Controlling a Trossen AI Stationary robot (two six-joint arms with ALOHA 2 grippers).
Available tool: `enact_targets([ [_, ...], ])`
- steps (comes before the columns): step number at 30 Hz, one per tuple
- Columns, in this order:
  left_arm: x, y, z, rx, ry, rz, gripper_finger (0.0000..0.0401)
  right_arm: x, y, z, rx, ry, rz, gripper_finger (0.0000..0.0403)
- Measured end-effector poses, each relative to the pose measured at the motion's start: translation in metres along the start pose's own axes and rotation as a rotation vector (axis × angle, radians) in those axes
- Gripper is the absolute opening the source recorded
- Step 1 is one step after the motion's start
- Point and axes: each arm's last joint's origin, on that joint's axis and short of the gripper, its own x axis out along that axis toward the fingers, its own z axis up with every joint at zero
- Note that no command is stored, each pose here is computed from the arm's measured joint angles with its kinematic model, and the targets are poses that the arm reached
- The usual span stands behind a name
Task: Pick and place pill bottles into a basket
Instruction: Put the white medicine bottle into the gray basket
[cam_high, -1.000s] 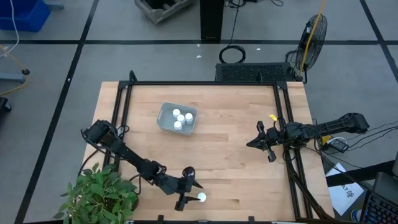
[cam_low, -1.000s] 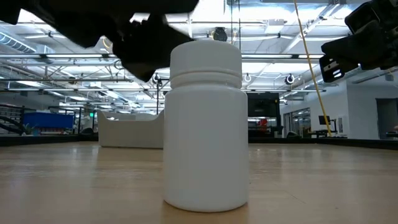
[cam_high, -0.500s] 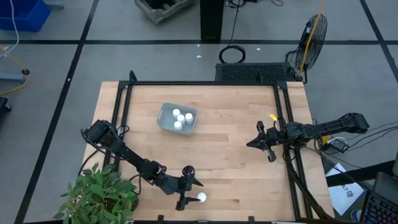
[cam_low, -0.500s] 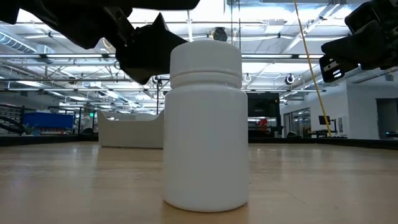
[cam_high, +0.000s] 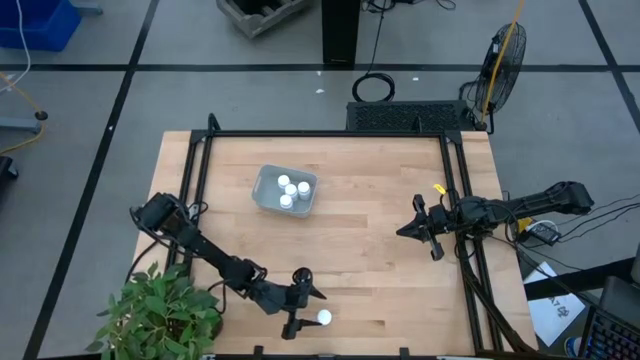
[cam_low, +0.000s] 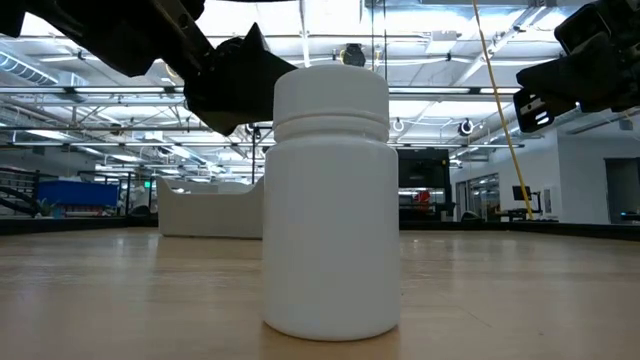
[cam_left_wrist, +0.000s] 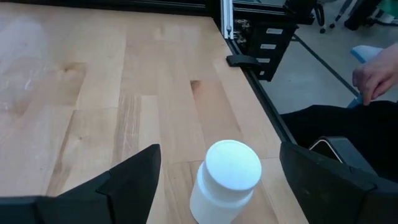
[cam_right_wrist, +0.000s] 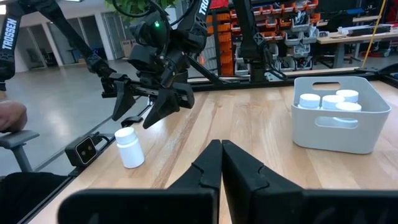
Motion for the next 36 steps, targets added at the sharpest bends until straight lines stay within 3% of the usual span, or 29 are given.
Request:
enact_targets([
  [11, 0.016, -0.001, -0.014, 0.022, 0.043, 0.009, 0.0335, 0.0, 0.0, 0.0, 0.0, 0.0, 0.0, 0.0004],
  [27, 0.029, -0.002, -0.005, 0.044, 0.126, 0.01, 0.0334, 0.0, 0.0, 0.0, 0.0, 0.0, 0.0, 0.0004],
  [30, 0.03, -0.001, -0.005, 0.041, 0.13, -0.001, 0.0317, 0.0, 0.0, 0.0, 0.0, 0.0, 0.0, 0.0004],
  [36, 0.03, -0.002, -0.003, 0.042, 0.108, -0.01, 0.0244, 0.0, 0.0, 0.0, 0.0, 0.0, 0.0, 0.0004],
])
